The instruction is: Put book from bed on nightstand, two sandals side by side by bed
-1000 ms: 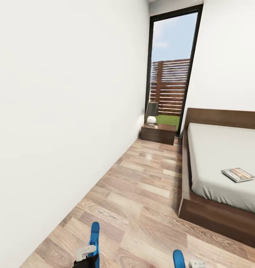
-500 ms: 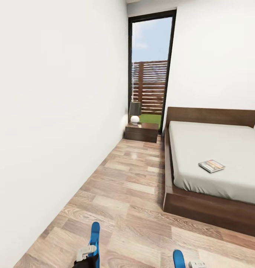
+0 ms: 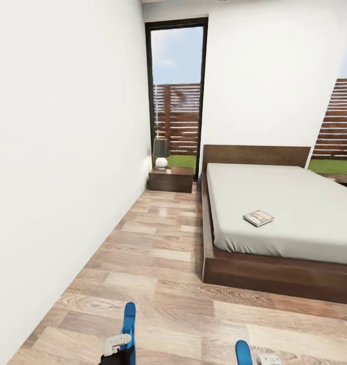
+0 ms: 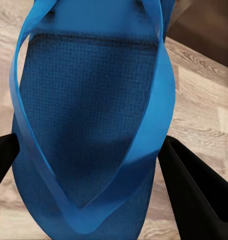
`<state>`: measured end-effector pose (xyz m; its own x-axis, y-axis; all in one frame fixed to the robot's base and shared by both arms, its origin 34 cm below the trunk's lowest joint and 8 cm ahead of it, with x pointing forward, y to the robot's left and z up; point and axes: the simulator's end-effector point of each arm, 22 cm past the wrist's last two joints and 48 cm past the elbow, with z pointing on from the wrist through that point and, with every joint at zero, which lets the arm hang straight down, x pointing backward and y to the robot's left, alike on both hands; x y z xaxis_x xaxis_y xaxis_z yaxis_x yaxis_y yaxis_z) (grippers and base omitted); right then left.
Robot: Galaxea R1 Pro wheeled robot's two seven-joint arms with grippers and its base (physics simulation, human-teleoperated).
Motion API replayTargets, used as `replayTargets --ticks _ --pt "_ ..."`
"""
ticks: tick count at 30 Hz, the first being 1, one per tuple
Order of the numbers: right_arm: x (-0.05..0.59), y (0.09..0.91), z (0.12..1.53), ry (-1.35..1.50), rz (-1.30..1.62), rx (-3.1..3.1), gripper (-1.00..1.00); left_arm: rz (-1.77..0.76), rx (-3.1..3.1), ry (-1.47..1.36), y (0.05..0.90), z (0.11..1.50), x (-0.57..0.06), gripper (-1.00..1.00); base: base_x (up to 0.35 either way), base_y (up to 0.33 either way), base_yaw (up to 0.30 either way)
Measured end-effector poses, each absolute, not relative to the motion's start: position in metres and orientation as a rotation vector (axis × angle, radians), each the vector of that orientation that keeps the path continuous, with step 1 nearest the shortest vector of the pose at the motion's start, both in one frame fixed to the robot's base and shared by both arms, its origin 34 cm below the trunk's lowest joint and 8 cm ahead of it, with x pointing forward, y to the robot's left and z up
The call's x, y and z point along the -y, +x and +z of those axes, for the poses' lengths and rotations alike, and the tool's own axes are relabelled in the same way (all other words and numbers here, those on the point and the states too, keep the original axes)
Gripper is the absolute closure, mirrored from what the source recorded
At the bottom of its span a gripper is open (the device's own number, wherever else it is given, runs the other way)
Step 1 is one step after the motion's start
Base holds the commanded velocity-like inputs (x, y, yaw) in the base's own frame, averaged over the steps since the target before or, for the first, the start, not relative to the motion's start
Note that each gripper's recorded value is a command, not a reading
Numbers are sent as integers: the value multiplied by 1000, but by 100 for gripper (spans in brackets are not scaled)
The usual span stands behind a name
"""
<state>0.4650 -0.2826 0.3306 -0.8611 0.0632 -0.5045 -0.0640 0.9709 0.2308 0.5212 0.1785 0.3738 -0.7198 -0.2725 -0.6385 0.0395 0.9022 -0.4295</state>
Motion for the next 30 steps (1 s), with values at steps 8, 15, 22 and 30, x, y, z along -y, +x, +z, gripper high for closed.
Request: replayTargets --ticks 8,15,22,30 --pt "283 465 331 0 326 -2588 100 -543 -2318 -166 521 374 -178 100 0 0 -300" --pt "283 465 331 -1 326 -2588 100 -543 -2318 -166 521 374 -178 100 0 0 -300" --pt "283 465 331 -1 326 -2588 100 -543 -2318 -166 521 374 -179 100 0 0 -300" --pt "283 465 331 -1 326 -2588 100 -545 -2328 -170 517 371 -178 100 0 0 -300"
